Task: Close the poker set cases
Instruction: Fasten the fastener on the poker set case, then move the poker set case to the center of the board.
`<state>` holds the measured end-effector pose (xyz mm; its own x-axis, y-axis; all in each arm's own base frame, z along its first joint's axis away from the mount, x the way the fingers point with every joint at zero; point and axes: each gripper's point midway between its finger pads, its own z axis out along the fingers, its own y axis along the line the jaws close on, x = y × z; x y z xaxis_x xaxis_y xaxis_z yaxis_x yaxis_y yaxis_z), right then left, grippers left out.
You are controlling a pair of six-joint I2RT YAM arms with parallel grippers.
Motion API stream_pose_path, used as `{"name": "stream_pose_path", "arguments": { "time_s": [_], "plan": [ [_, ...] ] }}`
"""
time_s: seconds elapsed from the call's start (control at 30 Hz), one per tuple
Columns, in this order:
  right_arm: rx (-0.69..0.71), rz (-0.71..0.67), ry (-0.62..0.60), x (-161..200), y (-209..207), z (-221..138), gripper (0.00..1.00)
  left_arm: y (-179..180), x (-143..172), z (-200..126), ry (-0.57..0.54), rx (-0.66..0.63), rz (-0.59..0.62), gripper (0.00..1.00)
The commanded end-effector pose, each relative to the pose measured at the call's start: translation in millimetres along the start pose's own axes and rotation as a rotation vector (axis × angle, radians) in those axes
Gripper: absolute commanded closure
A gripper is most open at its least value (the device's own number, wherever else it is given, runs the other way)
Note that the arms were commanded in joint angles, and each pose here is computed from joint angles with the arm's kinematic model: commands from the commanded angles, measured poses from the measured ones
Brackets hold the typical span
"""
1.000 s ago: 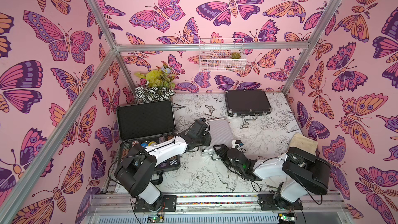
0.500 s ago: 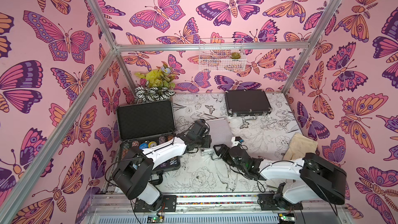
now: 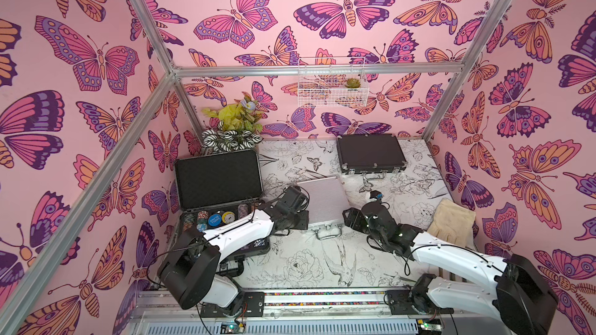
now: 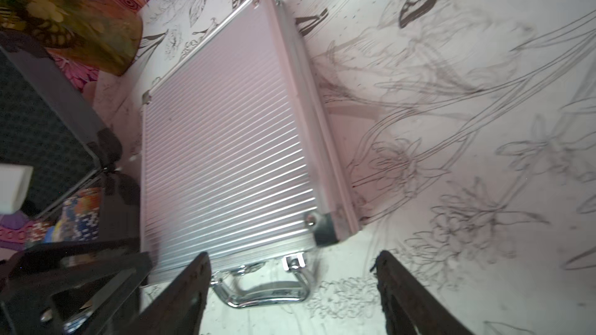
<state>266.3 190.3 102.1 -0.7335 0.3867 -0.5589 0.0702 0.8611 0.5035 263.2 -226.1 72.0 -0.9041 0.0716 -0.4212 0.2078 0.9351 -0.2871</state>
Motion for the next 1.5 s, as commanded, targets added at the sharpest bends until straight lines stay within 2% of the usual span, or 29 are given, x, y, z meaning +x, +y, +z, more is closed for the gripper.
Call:
{"name": "stream_pose_path", "arguments": {
  "time_s": [0.0, 0.13, 0.5, 0.73, 1.0, 1.23, 1.37, 1.47],
  "plan": [
    [0.034, -0.104, 0.072, 1.9, -11.5, 1.4, 0.19, 11.7, 14.2, -1.6, 0.031, -0.040, -0.019, 0.43],
    [0.009, -0.149, 0.111, 4.3, -4.0, 13.3, 0.20, 10.0, 13.3, 2.9, 0.035, -0.033, -0.025, 0.42],
    [-0.061, -0.134, 0.164, 5.7, 17.0, 48.0, 0.24, 14.5, 11.7, 15.6, 0.037, -0.058, -0.041, 0.42],
    [-0.089, -0.051, 0.182, 14.9, 18.7, 59.7, 0.28, 30.2, 6.3, 29.4, 0.036, -0.108, -0.091, 0.45],
    [-0.132, 0.036, 0.201, 25.1, 26.8, 78.7, 0.31, 33.9, -7.2, 41.4, 0.034, -0.093, -0.110, 0.48],
    [-0.103, 0.056, 0.205, 25.8, 24.8, 92.3, 0.32, 33.5, -20.6, 51.2, 0.035, -0.081, -0.105, 0.51],
    [-0.100, 0.052, 0.205, 19.8, 25.5, 89.5, 0.31, 38.3, -23.1, 44.1, 0.023, -0.101, -0.097, 0.48],
    [-0.084, 0.039, 0.199, 14.2, 22.1, 82.9, 0.30, 42.9, -29.3, 23.0, -0.008, -0.146, -0.026, 0.46]
  ]
}}
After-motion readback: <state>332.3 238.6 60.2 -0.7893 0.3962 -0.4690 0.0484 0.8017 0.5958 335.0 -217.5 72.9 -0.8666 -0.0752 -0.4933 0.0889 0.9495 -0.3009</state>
